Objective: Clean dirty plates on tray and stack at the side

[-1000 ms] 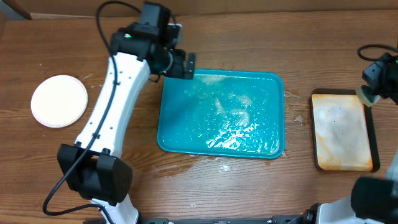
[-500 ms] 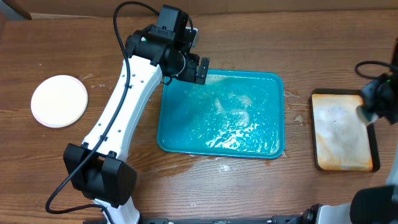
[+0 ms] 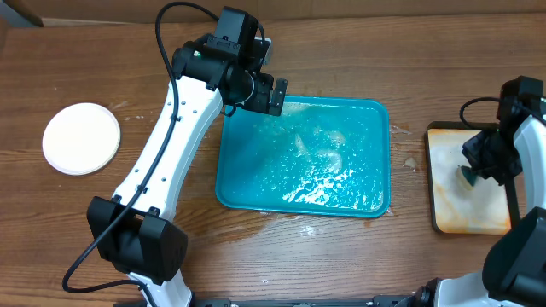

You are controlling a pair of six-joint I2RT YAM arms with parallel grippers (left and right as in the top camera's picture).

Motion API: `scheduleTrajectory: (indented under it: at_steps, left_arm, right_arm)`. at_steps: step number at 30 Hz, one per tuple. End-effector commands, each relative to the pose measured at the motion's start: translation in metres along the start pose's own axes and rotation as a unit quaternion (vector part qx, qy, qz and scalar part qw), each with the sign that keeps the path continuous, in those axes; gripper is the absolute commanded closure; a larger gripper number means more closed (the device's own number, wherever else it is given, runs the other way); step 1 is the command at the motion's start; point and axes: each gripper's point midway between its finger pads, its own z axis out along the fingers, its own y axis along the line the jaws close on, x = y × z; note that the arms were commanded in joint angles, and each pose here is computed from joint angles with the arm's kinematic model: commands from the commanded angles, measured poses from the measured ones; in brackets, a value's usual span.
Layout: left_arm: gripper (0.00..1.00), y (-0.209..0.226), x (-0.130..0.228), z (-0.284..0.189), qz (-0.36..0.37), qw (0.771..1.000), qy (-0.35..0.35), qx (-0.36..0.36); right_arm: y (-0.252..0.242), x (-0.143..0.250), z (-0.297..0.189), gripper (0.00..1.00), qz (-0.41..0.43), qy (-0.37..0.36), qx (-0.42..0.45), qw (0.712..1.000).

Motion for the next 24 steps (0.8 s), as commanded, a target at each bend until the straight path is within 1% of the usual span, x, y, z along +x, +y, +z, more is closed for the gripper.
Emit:
scheduleTrajectory:
  at_steps: [1, 6, 8, 9, 11, 12, 13, 16, 21, 24]
  left_arm:
    - [0.00, 0.002, -0.002, 0.004, 0.009, 1.000, 0.001, -0.005]
    - [0.00, 0.003, -0.002, 0.004, 0.009, 1.000, 0.001, -0.007]
    - [0.00, 0.004, -0.002, 0.004, 0.009, 1.000, 0.001, -0.011]
    - [0.00, 0.005, -0.002, 0.004, 0.009, 1.000, 0.001, -0.013]
    - [0.00, 0.005, -0.002, 0.004, 0.009, 1.000, 0.001, -0.013]
    - [0.00, 0.005, -0.002, 0.004, 0.009, 1.000, 0.001, -0.013]
    - [0.00, 0.005, -0.002, 0.004, 0.009, 1.000, 0.001, -0.013]
    - [0.00, 0.005, -0.002, 0.004, 0.009, 1.000, 0.001, -0.013]
    - [0.00, 0.005, -0.002, 0.004, 0.009, 1.000, 0.001, -0.013]
    - [0.00, 0.005, -0.002, 0.004, 0.007, 1.000, 0.000, -0.013]
  right_arm:
    - [0.004, -0.001, 0.007, 0.96, -0.001, 0.006, -0.001, 1.000]
    - [0.008, -0.003, 0.009, 0.96, 0.000, 0.004, -0.007, 1.000]
    - [0.008, -0.004, 0.009, 0.89, 0.001, 0.003, -0.008, 1.000]
    - [0.009, -0.004, 0.009, 0.82, 0.001, 0.002, -0.009, 1.000]
    - [0.010, -0.006, 0.009, 0.51, 0.001, -0.001, -0.011, 1.000]
    - [0.011, -0.006, 0.009, 0.39, 0.001, -0.003, -0.012, 1.000]
    - [0.011, -0.007, 0.009, 0.32, 0.001, -0.005, -0.014, 1.000]
    - [0.014, -0.011, 0.009, 0.26, -0.005, -0.012, -0.019, 1.000]
    - [0.015, -0.015, 0.007, 0.24, -0.006, -0.021, -0.019, 1.000]
    - [0.011, -0.025, -0.004, 0.24, -0.005, -0.041, -0.008, 0.999]
